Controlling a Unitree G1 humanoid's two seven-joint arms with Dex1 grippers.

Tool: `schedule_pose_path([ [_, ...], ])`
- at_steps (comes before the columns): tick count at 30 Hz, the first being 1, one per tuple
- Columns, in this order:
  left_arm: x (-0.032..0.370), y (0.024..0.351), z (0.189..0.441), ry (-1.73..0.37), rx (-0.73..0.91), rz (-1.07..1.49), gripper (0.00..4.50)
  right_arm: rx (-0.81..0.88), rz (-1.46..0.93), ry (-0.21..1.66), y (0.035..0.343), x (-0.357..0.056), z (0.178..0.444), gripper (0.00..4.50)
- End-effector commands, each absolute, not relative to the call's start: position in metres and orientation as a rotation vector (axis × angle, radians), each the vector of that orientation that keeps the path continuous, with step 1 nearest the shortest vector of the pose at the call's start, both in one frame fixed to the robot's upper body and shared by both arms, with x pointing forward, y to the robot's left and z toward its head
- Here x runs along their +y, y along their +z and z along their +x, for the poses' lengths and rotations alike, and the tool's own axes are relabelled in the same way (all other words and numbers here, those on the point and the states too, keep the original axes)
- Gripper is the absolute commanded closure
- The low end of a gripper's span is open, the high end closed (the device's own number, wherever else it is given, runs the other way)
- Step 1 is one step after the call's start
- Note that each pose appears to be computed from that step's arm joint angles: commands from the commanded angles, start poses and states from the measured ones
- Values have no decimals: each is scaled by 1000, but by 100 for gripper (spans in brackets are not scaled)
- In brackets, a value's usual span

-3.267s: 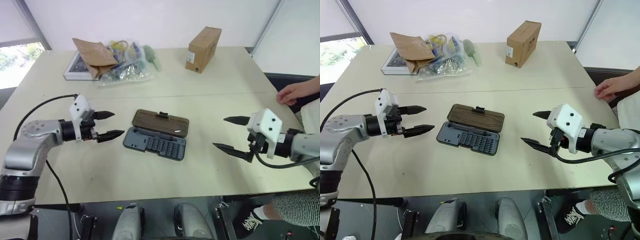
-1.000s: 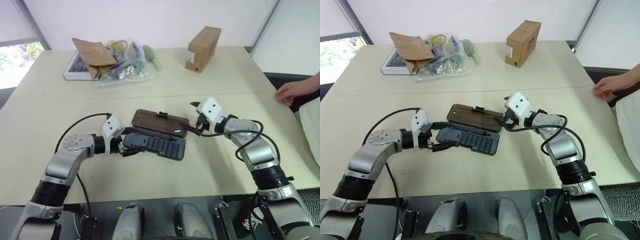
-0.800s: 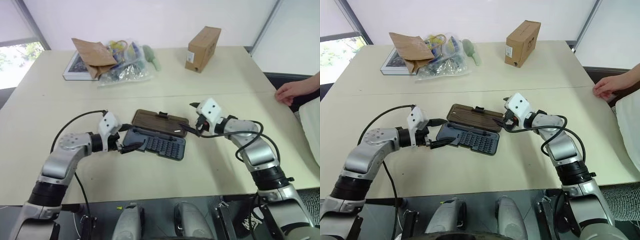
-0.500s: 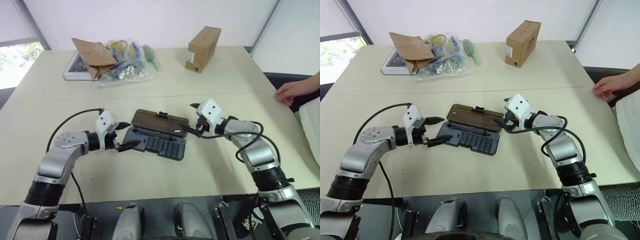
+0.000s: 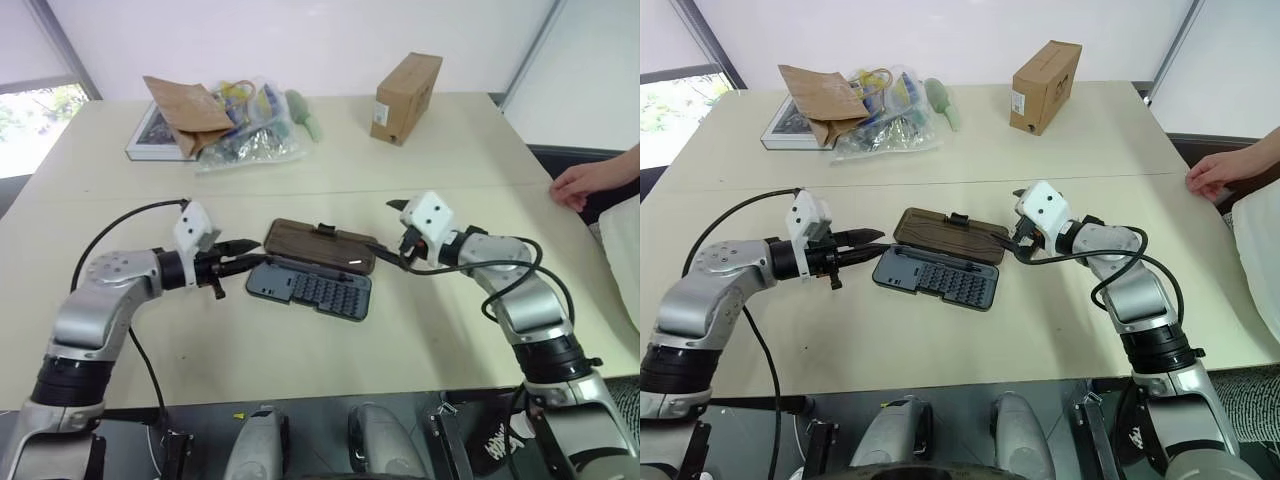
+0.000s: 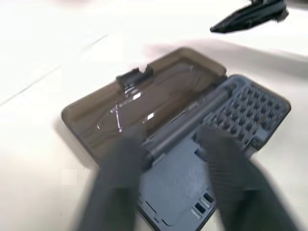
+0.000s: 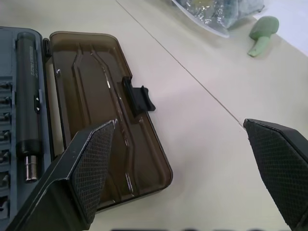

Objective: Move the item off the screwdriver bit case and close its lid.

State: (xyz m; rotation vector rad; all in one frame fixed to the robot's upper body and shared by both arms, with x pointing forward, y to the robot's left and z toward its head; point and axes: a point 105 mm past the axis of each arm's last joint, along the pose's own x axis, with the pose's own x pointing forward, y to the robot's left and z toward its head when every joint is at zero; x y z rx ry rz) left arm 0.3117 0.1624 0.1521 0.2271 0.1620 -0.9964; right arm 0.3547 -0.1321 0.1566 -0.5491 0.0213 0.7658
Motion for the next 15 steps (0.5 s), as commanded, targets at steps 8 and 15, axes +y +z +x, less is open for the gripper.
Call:
schedule_pose_path([
  [8,150,147,313,-1041,166,232,447,-24,-547,760,167,-129,356,0],
  [15,136,124,320,-1085,214,247,447,18,-472,762,161,-125,367,0],
])
